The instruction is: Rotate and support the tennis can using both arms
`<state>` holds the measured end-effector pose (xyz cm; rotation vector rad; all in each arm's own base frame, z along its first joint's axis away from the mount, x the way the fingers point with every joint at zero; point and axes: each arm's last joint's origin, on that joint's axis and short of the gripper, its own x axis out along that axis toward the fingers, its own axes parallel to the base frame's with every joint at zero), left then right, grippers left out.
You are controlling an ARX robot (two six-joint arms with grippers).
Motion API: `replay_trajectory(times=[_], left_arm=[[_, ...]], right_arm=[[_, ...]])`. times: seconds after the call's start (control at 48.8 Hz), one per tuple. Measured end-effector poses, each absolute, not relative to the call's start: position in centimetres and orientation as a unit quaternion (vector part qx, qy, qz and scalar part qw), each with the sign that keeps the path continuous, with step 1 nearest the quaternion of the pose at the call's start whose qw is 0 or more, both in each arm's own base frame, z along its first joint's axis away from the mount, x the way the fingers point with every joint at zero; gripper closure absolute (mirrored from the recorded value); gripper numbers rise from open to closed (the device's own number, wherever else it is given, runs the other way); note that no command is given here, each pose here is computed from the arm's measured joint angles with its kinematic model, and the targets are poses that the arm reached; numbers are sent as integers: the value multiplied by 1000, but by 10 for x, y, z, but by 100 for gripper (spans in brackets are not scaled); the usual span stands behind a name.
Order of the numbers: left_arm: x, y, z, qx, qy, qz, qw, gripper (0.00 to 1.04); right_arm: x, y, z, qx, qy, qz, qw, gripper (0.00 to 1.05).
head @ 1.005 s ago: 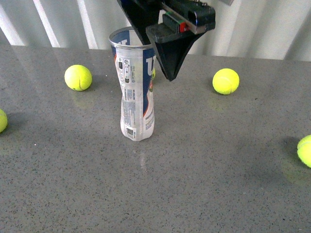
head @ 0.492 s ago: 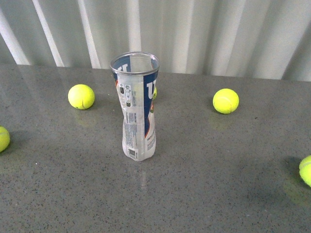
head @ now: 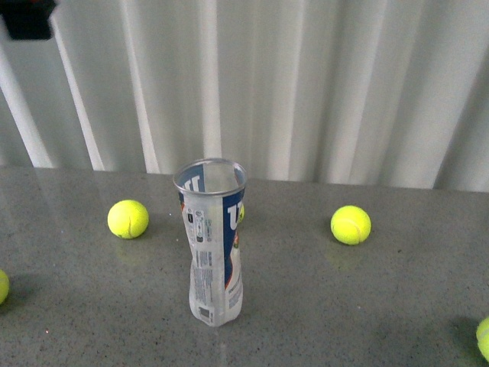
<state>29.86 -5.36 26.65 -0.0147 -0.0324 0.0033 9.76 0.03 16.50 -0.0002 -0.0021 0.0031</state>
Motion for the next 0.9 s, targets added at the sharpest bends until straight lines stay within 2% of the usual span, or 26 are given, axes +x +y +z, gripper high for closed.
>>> replay_trajectory(times=[0.226, 0.246, 0.574, 0.902], left_arm=[[255, -34, 225, -3, 6, -6, 1000, 100], [251, -33, 222, -4, 7, -8, 1000, 101], [197, -14, 195, -2, 4, -2, 1000, 101], [166, 0, 181, -3, 4, 1, 1000, 101]], right_arm=[[98, 0, 165, 0, -1, 2, 1000, 7], [98, 0, 165, 0, -1, 2, 1000, 7], [98, 0, 165, 0, -1, 2, 1000, 7], [98, 0, 165, 0, -1, 2, 1000, 7]])
